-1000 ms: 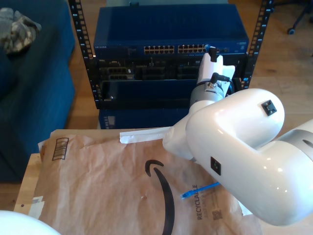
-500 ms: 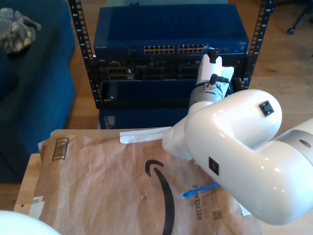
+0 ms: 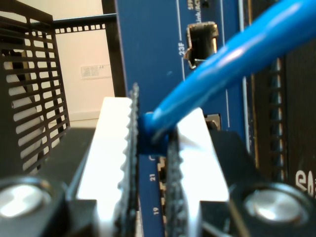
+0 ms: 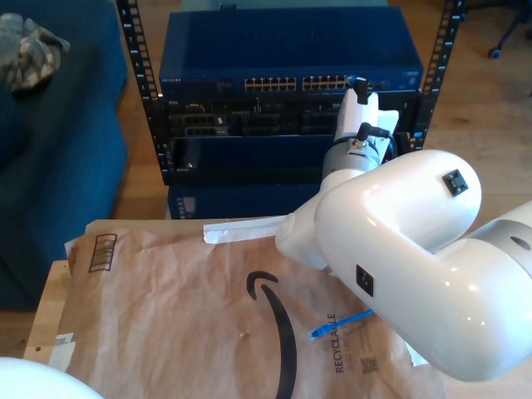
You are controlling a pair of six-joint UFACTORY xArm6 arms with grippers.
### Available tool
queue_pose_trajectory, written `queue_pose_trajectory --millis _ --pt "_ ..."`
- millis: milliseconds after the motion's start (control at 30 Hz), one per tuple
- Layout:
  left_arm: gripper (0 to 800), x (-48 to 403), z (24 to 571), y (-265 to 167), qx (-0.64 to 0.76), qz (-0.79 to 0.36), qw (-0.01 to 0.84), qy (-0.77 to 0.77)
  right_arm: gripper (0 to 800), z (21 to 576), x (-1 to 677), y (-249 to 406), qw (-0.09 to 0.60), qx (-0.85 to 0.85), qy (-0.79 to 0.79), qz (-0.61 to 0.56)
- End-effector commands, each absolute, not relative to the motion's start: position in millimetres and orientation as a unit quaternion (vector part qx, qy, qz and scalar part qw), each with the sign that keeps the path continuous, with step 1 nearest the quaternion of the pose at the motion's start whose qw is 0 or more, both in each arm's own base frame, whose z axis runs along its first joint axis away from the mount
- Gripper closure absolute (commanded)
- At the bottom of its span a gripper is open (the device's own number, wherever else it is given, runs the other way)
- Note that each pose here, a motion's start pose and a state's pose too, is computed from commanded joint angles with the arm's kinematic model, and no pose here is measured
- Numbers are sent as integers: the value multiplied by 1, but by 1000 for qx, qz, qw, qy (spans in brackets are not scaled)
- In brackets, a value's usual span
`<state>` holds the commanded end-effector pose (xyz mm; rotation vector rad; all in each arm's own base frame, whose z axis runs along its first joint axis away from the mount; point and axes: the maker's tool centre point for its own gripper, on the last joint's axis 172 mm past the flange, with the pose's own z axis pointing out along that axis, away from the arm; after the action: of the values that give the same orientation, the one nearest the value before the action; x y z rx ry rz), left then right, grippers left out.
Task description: Grab the cable and plug it in
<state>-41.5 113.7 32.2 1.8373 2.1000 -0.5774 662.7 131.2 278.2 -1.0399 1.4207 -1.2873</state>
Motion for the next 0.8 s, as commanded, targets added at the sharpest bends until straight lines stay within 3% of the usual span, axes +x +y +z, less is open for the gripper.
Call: queue_pose_trajectory --millis 800 --pt "0 -42 32 114 638 -200 146 729 800 281 665 134 466 -420 577 -524"
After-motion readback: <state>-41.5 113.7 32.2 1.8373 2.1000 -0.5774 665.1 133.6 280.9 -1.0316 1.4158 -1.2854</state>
